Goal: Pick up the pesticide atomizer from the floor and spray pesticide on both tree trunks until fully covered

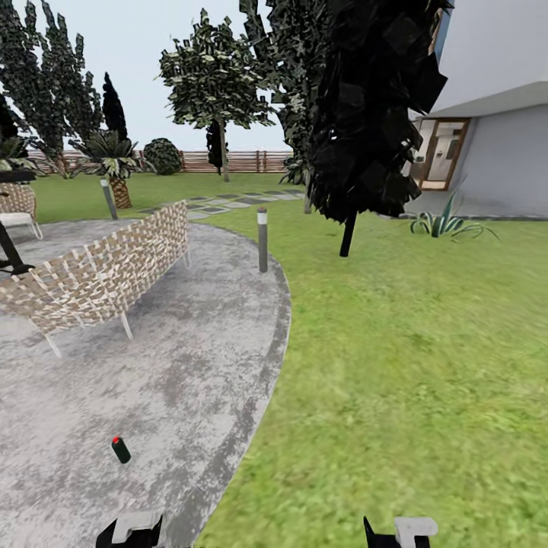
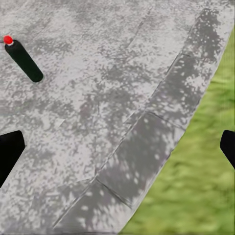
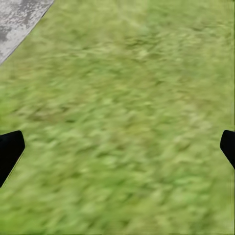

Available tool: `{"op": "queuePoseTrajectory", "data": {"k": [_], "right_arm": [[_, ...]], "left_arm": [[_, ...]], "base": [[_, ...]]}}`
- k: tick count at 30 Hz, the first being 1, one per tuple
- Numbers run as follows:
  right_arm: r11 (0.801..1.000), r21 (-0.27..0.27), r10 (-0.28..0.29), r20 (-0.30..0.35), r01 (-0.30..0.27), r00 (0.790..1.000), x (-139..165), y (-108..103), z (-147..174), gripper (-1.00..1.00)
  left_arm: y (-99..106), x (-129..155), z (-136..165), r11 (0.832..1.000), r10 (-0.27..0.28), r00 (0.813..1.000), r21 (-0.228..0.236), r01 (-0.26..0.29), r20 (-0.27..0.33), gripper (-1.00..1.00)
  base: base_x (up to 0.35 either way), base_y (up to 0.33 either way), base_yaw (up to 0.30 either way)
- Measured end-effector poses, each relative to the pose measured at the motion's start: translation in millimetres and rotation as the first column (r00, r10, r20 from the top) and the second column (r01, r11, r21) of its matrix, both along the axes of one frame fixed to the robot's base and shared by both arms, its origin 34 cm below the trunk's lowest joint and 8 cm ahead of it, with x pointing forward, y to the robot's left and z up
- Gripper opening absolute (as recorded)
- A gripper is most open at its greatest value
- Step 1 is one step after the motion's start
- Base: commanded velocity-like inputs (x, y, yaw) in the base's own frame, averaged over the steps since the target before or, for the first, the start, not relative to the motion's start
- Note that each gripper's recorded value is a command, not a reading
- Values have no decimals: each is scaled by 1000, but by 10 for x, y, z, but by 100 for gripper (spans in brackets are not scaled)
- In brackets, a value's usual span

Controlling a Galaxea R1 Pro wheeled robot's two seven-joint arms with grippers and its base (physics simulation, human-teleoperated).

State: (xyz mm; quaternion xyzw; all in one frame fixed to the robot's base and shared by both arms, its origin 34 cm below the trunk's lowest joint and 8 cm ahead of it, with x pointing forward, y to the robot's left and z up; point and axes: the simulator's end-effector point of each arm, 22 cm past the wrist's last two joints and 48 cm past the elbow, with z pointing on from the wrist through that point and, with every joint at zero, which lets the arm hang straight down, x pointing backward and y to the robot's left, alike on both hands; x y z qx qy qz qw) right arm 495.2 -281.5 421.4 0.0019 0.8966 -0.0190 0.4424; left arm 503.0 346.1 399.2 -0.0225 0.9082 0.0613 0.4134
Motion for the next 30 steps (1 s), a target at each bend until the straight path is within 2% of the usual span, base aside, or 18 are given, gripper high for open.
{"op": "queuePoseTrajectory", "data": {"k": [30], "right_arm": [[1000,1,-1,-2,1,1000,-5,1,-7,100]], "left_arm": [[-1,-2,-5,1000,0,1000,0,0,-1,100]], "base": [[1,0,279]]}}
